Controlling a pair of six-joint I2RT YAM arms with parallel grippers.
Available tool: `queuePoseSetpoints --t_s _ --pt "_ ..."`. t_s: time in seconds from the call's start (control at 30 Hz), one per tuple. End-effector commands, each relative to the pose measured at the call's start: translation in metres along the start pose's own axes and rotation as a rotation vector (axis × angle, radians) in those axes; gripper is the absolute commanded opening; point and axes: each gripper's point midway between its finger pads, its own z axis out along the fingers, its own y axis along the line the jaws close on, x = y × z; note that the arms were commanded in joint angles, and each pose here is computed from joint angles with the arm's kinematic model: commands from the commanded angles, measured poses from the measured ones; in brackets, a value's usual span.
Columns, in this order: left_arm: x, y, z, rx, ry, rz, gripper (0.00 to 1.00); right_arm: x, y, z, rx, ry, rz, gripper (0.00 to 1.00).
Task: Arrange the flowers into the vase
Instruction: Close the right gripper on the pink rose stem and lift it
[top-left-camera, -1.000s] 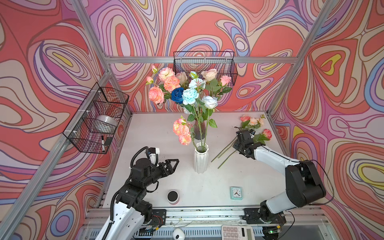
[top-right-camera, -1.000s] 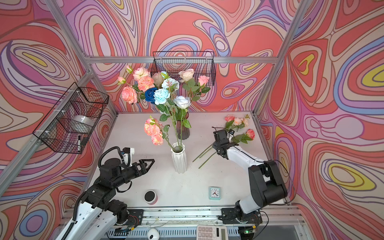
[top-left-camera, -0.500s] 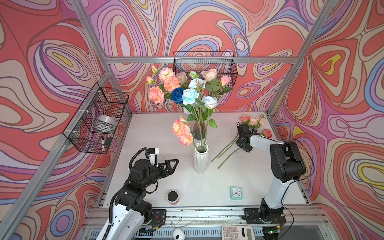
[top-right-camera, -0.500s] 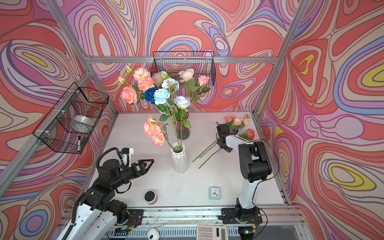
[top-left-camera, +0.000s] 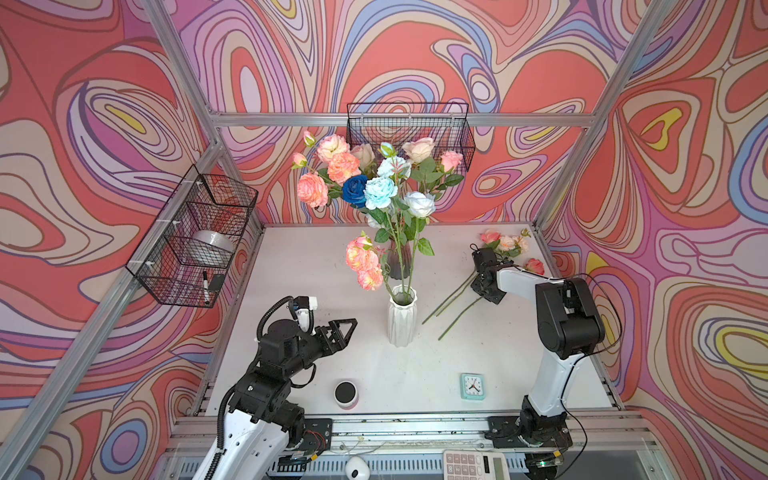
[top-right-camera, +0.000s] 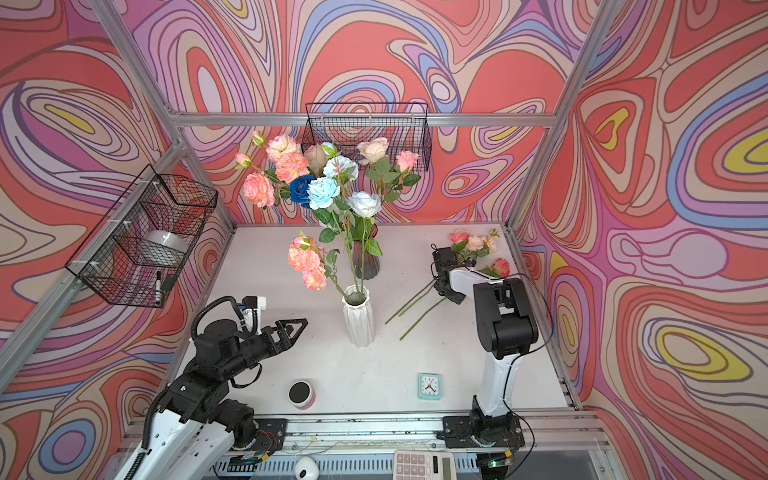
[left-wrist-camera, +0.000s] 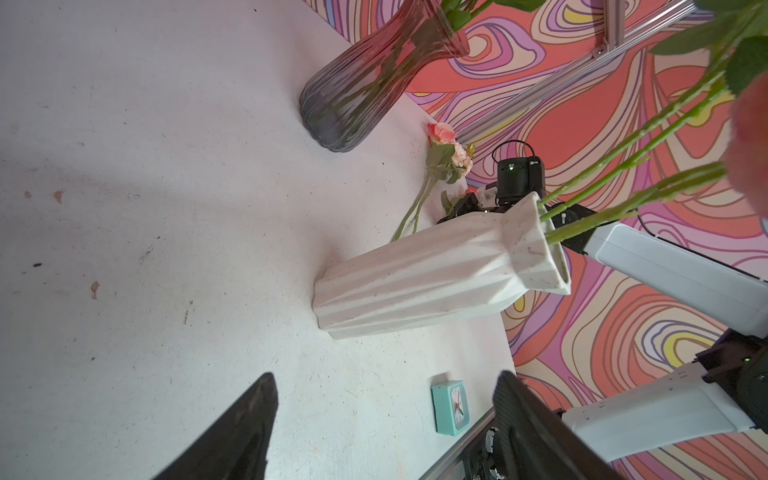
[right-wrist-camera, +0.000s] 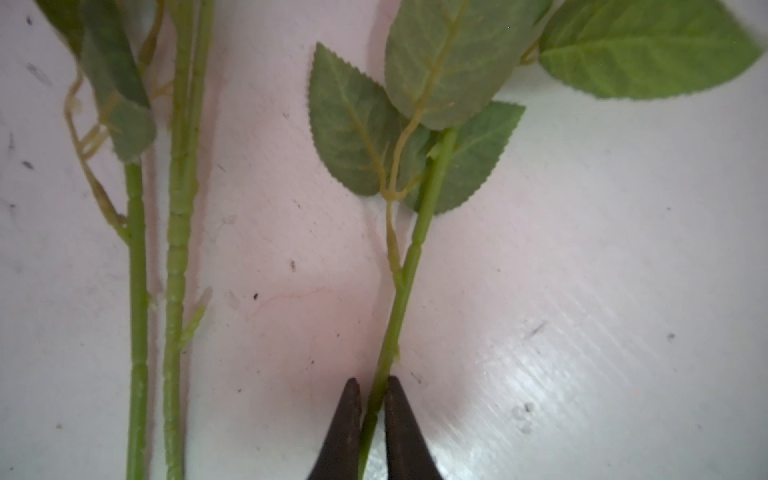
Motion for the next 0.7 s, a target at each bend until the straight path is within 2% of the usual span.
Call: queuePoseSetpoints --t_s 0.0,0.27,0.3,0.67 --pt "0.002 -0.003 -0.003 0.009 0.008 0.011 0.84 0.02 -0.017 0.009 0.043 0.057 -0.027 0.02" --pt "0.002 -0.005 -0.005 0.011 0.011 0.015 0.84 0.006 -0.025 -0.023 -0.012 -0.028 -0.036 0.0" --pt "-0.006 -0.017 -0.012 0.032 -0.012 0.03 0.84 0.001 -0.026 -0.033 -0.03 -0.051 -0.028 0.0" --pt "-0.018 -0.034 -0.029 0.043 -0.047 0.065 0.84 -0.025 -0.055 -0.107 -0.118 -0.235 0.036 0.0"
